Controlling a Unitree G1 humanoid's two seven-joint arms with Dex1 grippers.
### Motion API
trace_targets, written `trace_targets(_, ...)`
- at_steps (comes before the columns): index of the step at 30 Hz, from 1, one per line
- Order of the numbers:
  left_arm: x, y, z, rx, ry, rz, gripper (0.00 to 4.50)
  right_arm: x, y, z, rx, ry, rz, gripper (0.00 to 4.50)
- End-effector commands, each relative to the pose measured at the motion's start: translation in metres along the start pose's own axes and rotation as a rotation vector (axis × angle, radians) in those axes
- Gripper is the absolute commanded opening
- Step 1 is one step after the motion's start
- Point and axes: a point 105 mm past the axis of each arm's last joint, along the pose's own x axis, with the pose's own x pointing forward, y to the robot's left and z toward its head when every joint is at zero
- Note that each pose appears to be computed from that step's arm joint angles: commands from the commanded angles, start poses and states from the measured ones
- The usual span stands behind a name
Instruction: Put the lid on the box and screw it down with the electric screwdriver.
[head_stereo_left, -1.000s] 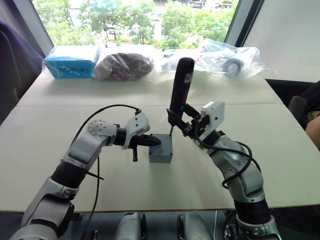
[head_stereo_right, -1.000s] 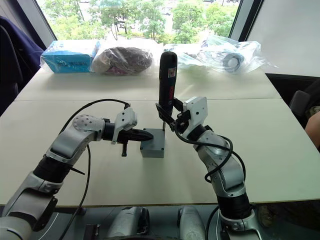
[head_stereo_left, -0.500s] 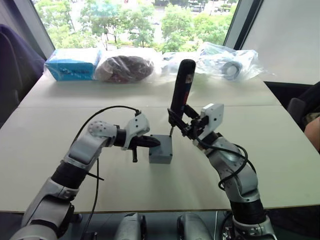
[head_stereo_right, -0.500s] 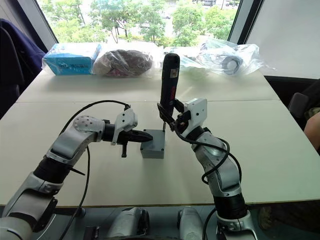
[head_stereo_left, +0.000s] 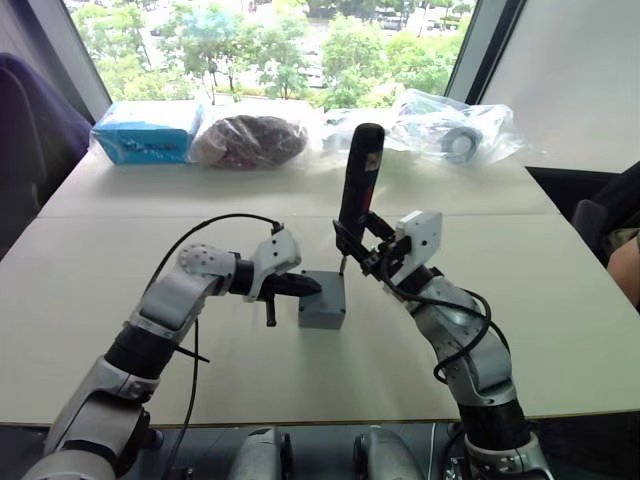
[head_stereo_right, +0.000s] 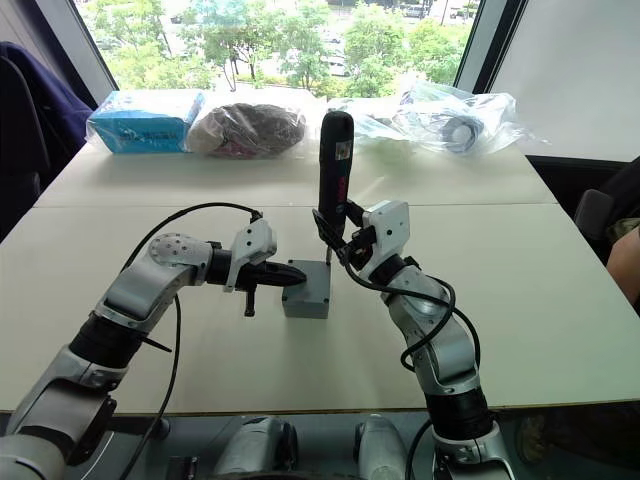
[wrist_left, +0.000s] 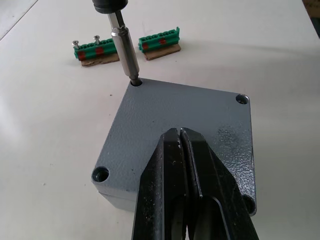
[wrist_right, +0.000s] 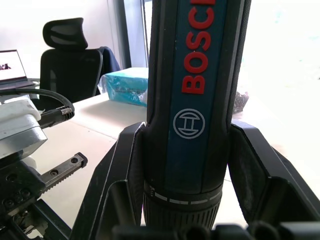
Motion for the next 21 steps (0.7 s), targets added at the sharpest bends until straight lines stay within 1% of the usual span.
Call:
trace_targets(1,0.003,-0.003,-0.007,-0.007,0.032,-0.006,0.0,-0.015,-0.003,-0.063,0.078,0.243,-0.031,1.82)
trace_targets(4,0.003,-0.002,-0.007,-0.007,0.032,-0.004,0.0,-0.015,0.0,-0.064,0.092,0.244,-0.017,1.82)
trace_targets(7,0.003,-0.003,-0.008,-0.008,0.035,-0.003,0.0,-0.019,0.002,-0.073,0.078,0.28,-0.007,1.82)
trace_targets(14,0.002,-0.002,-0.008,-0.008,0.039,0.0,0.0,-0.022,0.005,-0.081,0.089,0.316,0.01,1.82)
trace_targets(21,0.003,-0.002,-0.008,-0.007,0.037,0.002,0.0,-0.022,0.003,-0.079,0.09,0.305,0.005,1.82)
